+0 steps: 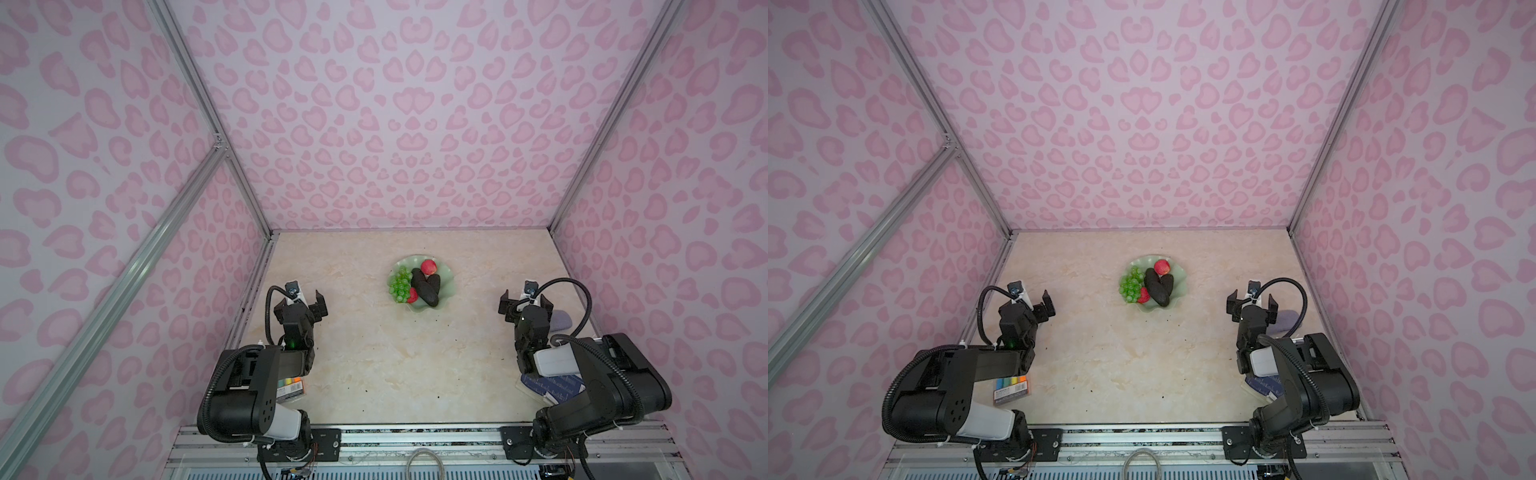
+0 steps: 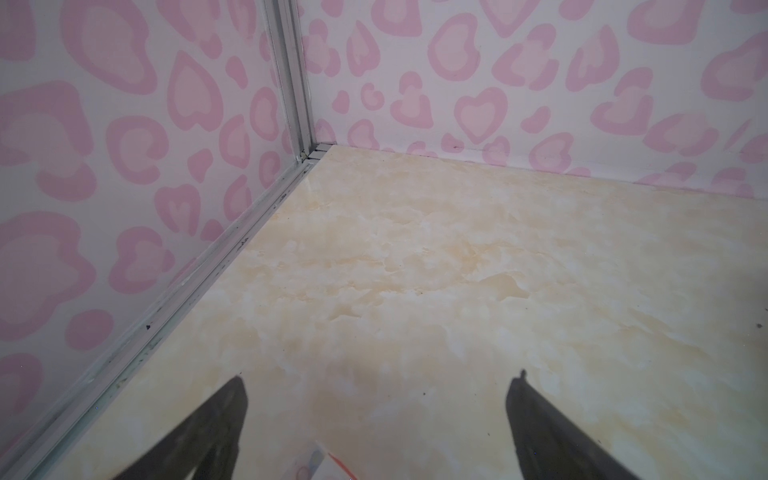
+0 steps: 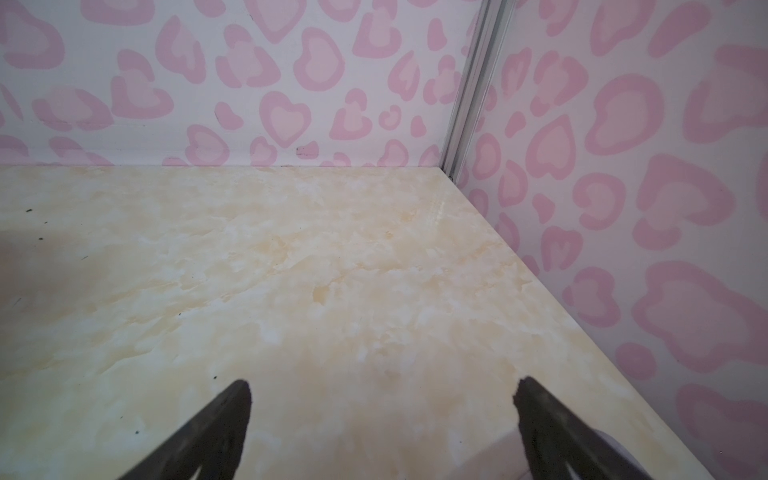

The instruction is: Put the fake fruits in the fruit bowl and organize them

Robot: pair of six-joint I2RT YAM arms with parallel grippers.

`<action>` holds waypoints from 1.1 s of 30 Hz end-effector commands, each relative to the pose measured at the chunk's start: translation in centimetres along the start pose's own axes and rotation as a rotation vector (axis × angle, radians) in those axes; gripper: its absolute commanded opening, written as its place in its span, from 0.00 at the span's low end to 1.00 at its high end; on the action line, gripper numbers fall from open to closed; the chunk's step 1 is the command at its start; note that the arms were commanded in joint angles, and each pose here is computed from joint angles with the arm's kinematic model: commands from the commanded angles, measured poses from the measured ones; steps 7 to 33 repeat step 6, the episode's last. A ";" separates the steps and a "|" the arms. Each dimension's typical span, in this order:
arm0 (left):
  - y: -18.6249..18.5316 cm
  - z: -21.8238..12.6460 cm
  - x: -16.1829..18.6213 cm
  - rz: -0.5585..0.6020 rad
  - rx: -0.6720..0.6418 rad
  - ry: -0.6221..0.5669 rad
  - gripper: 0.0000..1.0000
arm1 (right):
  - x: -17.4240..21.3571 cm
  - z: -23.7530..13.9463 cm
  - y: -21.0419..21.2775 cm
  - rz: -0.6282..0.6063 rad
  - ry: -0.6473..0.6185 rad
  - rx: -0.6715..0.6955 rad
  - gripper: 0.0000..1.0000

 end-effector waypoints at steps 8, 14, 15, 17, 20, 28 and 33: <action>0.2 0.2 -1.1 -0.019 0.001 -0.037 0.98 | -0.5 0.0 -1.5 0.045 -0.028 0.095 0.99; 0.2 0.2 -1.1 -0.019 0.001 -0.037 0.98 | -0.5 0.0 -1.5 0.045 -0.028 0.095 0.99; 0.2 0.2 -1.1 -0.019 0.001 -0.037 0.98 | -0.5 0.0 -1.5 0.045 -0.028 0.095 0.99; 0.2 0.2 -1.1 -0.019 0.001 -0.037 0.98 | -0.5 0.0 -1.5 0.045 -0.028 0.095 0.99; 0.2 0.2 -1.1 -0.019 0.001 -0.037 0.98 | -0.5 0.0 -1.5 0.045 -0.028 0.095 0.99; 0.2 0.2 -1.1 -0.019 0.001 -0.037 0.98 | -0.5 0.0 -1.5 0.045 -0.028 0.095 0.99; 0.2 0.2 -1.1 -0.019 0.001 -0.037 0.98 | -0.5 0.0 -1.5 0.045 -0.028 0.095 0.99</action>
Point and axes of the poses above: each gripper's point midway between its finger pads, its own z axis out along the fingers, its own y axis along the line the jaws close on, x = y × z, the point moved 1 cm from there along -z, back along the fingers, and after that the axes turned 15 degrees about z, right-handed, at the moved point
